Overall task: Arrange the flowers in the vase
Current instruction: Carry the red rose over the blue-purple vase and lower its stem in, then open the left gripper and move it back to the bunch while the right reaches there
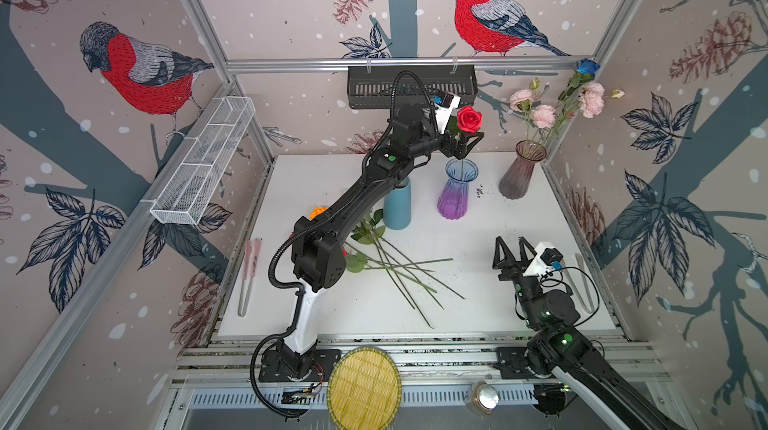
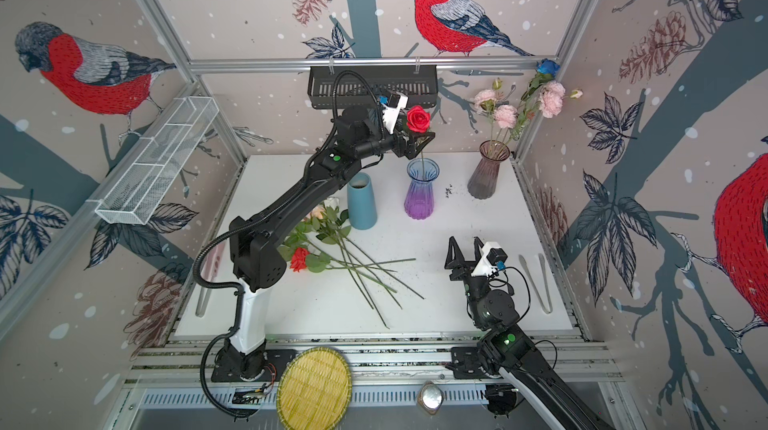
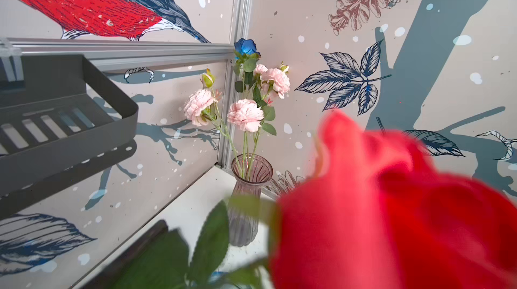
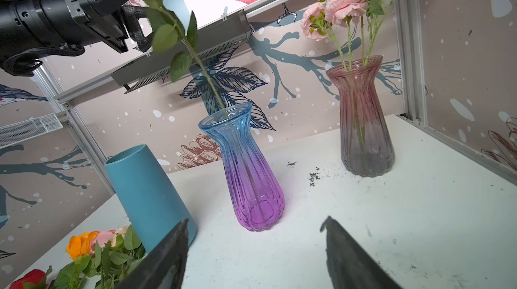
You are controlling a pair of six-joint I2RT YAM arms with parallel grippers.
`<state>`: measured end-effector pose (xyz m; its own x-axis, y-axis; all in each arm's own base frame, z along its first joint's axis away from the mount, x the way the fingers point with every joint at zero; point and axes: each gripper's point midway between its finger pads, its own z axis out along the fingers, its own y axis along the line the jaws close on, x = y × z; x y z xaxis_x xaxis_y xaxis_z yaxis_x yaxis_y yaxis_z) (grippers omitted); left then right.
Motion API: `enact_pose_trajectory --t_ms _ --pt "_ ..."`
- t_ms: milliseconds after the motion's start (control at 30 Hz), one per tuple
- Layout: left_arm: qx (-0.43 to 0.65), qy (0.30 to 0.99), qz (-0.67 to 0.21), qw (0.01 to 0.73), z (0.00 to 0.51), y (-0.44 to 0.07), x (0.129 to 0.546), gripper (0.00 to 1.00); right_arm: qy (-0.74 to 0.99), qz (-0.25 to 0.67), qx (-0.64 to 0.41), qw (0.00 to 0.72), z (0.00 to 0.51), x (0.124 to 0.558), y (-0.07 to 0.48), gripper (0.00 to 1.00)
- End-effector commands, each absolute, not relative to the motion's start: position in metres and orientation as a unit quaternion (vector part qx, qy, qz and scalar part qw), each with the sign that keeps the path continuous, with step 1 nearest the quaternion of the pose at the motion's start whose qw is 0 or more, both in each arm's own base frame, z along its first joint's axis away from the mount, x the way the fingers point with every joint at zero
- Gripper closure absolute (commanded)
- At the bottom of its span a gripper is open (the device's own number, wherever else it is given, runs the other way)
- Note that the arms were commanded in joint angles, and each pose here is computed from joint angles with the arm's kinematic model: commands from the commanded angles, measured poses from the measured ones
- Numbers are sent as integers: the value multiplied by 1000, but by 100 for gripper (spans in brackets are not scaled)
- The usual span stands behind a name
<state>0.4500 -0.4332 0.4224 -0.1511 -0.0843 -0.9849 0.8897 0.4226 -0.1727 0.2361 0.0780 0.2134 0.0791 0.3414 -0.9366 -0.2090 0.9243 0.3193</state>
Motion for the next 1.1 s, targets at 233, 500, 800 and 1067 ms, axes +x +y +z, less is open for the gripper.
enact_pose_trajectory --t_ms 233,500,800,1067 --pt "305 649 -428 550 436 -417 450 1 662 184 38 726 195 238 82 24" --pt "319 577 -463 592 471 -386 389 1 664 182 34 724 192 239 83 24" --pt "270 546 -446 656 486 -321 330 2 683 185 17 706 180 244 92 24" --pt "248 569 -419 662 436 -284 298 4 697 197 -10 689 169 246 106 24"
